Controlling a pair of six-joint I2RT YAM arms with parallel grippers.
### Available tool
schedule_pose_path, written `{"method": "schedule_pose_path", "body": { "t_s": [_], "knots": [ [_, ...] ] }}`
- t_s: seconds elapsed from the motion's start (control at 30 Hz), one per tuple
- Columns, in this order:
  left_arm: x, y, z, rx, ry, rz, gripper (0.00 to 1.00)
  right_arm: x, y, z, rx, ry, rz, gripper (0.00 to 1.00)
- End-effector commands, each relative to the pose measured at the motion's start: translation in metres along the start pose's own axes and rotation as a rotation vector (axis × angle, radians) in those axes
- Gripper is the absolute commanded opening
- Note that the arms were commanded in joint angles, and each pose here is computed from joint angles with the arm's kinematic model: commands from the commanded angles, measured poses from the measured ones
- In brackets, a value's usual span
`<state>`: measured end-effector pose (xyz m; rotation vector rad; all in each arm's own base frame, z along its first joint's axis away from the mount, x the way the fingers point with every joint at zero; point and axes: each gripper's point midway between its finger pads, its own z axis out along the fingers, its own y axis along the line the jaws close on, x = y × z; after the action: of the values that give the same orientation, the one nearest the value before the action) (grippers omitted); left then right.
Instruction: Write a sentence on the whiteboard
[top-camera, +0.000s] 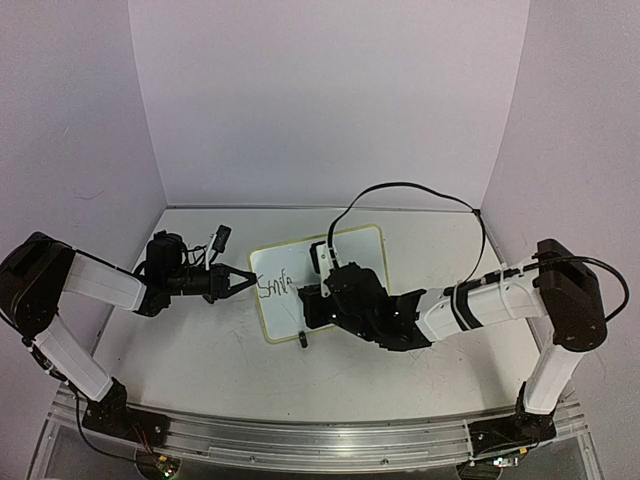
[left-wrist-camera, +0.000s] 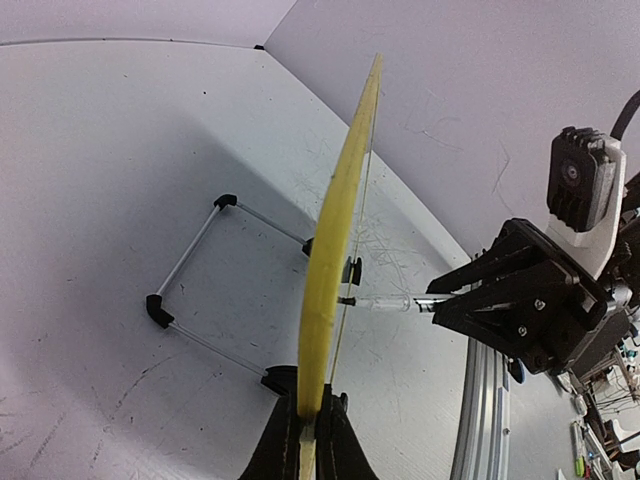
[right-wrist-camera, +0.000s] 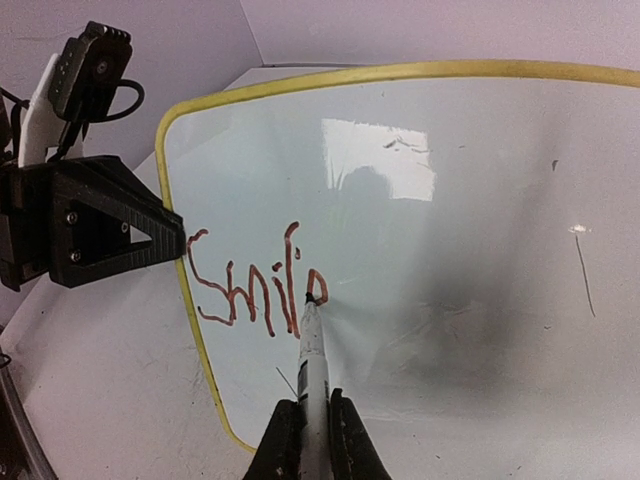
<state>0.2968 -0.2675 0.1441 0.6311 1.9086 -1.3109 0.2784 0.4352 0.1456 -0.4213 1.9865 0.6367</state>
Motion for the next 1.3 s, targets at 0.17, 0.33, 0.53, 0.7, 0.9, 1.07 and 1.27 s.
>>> {"method": "schedule_pose_path", "body": {
  "t_s": [0.17, 0.33, 0.53, 0.7, 0.9, 1.07, 1.27],
  "knots": [
    [0.000, -0.012, -0.001, 0.039, 0.020, 0.006, 0.00, 0.013, -0.017, 0.000, 0.054, 0.039, 0.011, 0.00],
    [0.000, -0.011, -0.001, 0.037, 0.021, 0.005, 0.00, 0.017, -0.021, -0.002, 0.063, 0.050, 0.015, 0.00],
    [0.000, -0.011, 0.000, 0.037, 0.022, 0.004, 0.00, 0.020, -0.023, -0.004, 0.068, 0.058, 0.018, 0.00],
    [0.000, -0.011, 0.000, 0.037, 0.022, 0.004, 0.00, 0.022, -0.026, -0.006, 0.074, 0.063, 0.022, 0.00],
    [0.000, -0.011, 0.000, 0.035, 0.022, 0.005, 0.00, 0.024, -0.029, -0.008, 0.086, 0.066, 0.026, 0.00],
    [0.000, -0.010, 0.000, 0.035, 0.023, 0.003, 0.00, 0.019, -0.034, -0.010, 0.113, 0.045, 0.027, 0.00],
    [0.000, -0.010, 0.000, 0.035, 0.023, 0.003, 0.00, -0.005, -0.024, -0.018, 0.067, -0.019, 0.017, 0.00]
  ]
}}
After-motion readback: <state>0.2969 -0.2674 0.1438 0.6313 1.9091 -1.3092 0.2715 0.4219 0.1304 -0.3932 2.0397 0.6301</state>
